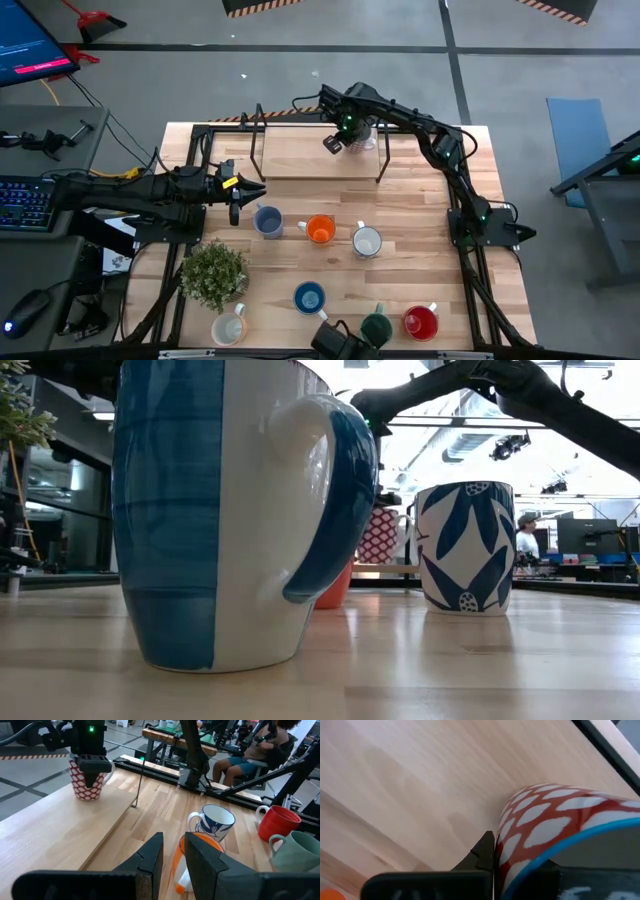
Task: Place coffee mugs
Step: Put the red white patterned mug on the shelf
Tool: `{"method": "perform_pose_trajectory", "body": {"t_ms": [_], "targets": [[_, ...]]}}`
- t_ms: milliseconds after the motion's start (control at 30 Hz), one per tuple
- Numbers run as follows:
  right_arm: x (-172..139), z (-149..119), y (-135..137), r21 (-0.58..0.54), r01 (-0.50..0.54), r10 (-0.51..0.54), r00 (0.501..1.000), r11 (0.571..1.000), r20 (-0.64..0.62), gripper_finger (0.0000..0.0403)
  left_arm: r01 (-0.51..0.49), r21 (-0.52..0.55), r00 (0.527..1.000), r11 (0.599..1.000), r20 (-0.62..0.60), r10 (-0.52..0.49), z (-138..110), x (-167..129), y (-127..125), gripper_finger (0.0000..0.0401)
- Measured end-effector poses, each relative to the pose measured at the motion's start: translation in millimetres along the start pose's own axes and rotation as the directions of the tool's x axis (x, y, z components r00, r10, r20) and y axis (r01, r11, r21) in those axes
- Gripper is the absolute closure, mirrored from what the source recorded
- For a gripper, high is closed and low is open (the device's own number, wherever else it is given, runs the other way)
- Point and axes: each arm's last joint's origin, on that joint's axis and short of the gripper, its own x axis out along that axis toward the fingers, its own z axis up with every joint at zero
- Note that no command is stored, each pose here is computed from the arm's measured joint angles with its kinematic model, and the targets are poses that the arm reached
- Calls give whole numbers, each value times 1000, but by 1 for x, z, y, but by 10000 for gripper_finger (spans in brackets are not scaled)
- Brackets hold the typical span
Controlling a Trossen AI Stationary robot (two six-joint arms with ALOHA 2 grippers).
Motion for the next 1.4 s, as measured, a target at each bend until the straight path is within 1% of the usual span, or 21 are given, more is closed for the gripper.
{"method": "perform_pose_trajectory", "body": {"t_ms": [267,367,433,600,800,1000,1167,1400], "targets": [[0,2,-1,-14,-3,3,1000,1000,15,330,0,0,1000,1000,0,0,0,0,0,329],[-6,2,-3,-7,-2,2,1000,1000,11,316,0,0,1000,1000,0,0,0,0,0,329],[-12,3,-3,-8,-6,6,1000,1000,30,311,1,0,1000,1000,0,-1,0,0,0,329],[-28,4,-2,-9,-9,9,997,1000,71,309,1,0,1000,1000,0,-1,0,0,0,329],[-41,-2,-1,-7,-13,14,997,1000,71,309,0,1,1000,1000,-3,0,0,0,0,329],[-52,-6,-1,2,3,-3,995,1000,103,309,-5,5,1000,1000,-21,5,-2,0,0,329],[-53,-7,4,-2,-4,4,994,1000,107,309,-5,5,1000,1000,-21,5,-2,0,1,329],[-54,-5,19,-41,-29,35,985,999,169,309,-5,5,1000,1000,-21,5,-2,0,1,329]]}}
